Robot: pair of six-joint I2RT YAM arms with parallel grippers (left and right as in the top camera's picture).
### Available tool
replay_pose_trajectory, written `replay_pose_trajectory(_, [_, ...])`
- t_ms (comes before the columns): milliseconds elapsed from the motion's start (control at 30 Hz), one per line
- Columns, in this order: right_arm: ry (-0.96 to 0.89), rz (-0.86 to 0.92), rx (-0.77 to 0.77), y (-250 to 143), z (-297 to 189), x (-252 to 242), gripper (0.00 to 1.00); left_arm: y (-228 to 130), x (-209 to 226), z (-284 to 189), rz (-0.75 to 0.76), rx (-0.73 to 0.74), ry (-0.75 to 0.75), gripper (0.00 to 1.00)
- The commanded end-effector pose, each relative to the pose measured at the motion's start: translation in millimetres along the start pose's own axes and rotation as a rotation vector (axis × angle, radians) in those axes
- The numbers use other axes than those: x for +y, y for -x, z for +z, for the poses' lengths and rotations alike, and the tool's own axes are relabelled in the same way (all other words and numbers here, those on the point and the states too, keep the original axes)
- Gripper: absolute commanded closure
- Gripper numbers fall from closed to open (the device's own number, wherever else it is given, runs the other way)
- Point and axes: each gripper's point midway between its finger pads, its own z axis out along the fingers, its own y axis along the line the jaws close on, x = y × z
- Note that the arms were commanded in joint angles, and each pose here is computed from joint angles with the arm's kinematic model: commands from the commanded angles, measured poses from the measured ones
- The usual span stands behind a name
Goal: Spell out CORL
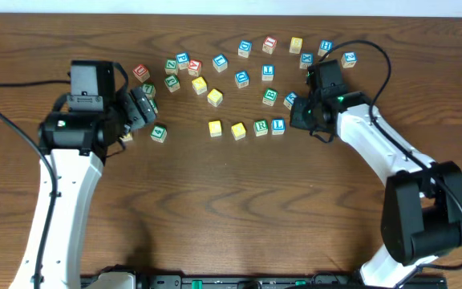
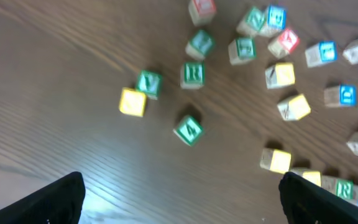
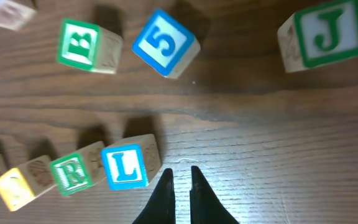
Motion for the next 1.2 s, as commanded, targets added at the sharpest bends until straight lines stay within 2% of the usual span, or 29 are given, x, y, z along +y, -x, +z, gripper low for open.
replay_pose_trajectory(0, [-0.01, -0.009, 0.005, -2.0, 5.4, -4.9, 0.96, -18.5, -6.9, 21.9, -0.124, 0.086, -0.033, 0.17])
replay_pose_trajectory(67, [-0.022, -0.008, -0.001, -1.2, 5.9, -7.6, 0.95, -23.6, -11.1, 30.6, -0.108, 0.106, -0.03, 0.25])
replay_pose_trajectory(100, [-0.026, -0.006, -0.001, -1.6, 6.5, -9.0, 0.95, -26.3, -14.3, 35.0, -0.098, 0.118, -0.029, 0.32])
replay_pose_trajectory(300, [-0.029, 0.003, 0.007, -7.6, 11.0, -12.5, 0.95, -51.4, -36.2, 66.8, -0.022, 0.208, -0.015, 0.89])
replay_pose_trajectory(333, [-0.03, 0.005, 0.007, -8.3, 11.8, -13.0, 0.95, -55.7, -38.8, 72.0, -0.012, 0.223, -0.012, 0.92])
replay_pose_trajectory(467, [-0.028, 0.021, 0.004, -11.1, 15.1, -14.3, 0.95, -70.3, -48.6, 89.8, 0.015, 0.287, -0.029, 0.93])
replay_pose_trajectory(700, [-0.018, 0.089, -0.015, -18.7, 26.5, -18.7, 0.96, -87.8, -72.8, 115.8, 0.095, 0.384, -0.158, 0.93])
replay_pose_trajectory(1167, [0.01, 0.12, -0.047, -27.0, 39.3, -21.9, 0.95, -98.8, -76.2, 136.5, 0.125, 0.412, -0.15, 0.92])
